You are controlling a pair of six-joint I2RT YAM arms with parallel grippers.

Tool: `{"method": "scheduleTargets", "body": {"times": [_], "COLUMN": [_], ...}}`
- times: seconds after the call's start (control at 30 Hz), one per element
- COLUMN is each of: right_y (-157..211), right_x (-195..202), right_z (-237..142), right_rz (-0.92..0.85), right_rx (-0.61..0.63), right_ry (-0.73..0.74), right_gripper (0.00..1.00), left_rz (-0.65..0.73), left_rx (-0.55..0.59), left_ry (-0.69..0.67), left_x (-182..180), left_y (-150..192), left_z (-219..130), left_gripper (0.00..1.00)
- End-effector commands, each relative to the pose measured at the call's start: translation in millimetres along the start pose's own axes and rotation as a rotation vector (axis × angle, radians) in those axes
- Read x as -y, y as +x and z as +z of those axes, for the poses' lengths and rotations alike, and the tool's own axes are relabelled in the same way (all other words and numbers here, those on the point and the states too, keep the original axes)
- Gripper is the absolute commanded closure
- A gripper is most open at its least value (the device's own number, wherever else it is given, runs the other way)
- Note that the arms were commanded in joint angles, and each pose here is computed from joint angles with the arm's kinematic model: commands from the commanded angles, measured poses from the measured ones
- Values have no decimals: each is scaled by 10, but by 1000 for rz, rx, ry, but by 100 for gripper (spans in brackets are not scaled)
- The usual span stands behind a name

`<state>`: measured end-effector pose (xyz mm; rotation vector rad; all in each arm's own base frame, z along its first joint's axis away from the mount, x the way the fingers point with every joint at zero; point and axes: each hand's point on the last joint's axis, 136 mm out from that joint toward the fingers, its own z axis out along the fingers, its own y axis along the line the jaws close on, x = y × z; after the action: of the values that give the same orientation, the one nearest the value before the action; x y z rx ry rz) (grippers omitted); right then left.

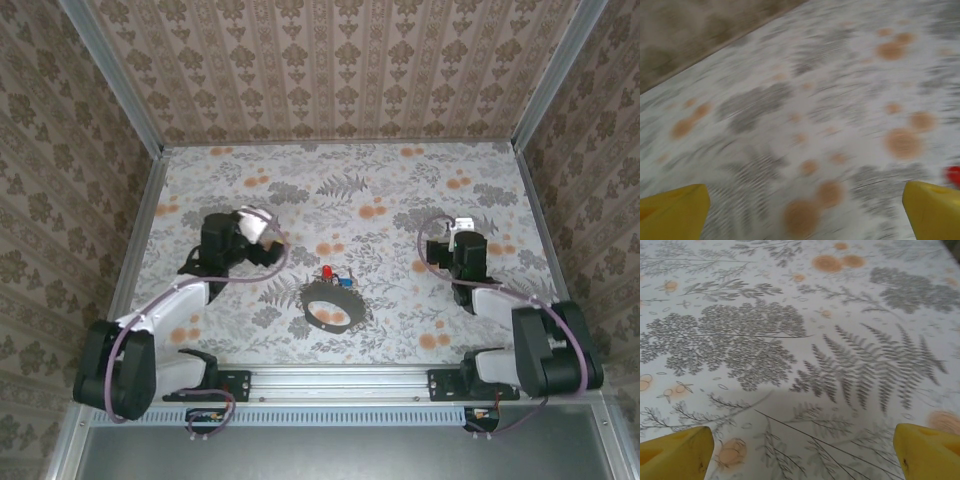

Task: Put the keys on the keyring

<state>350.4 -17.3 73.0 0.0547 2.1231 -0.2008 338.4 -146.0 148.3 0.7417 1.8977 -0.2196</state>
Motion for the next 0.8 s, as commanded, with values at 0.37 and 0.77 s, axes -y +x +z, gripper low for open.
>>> {"method": "scheduleTargets", "body": {"times": [0.37, 0.77], "right_y": [-483, -481], "right_x": [-166, -165], "right_z": [257, 253], "right_rz": [79, 77], "right_rx": [208, 209], "right_ry": [-104, -103], "right_gripper": [1, 0], "left_rz": [-247, -293], "left_rx": [68, 142], "left_ry": [-232, -273], "left_x": [-1056, -1140], "left_y": [557, 729], "left_z": [-74, 1], "left_gripper": [0, 0]}}
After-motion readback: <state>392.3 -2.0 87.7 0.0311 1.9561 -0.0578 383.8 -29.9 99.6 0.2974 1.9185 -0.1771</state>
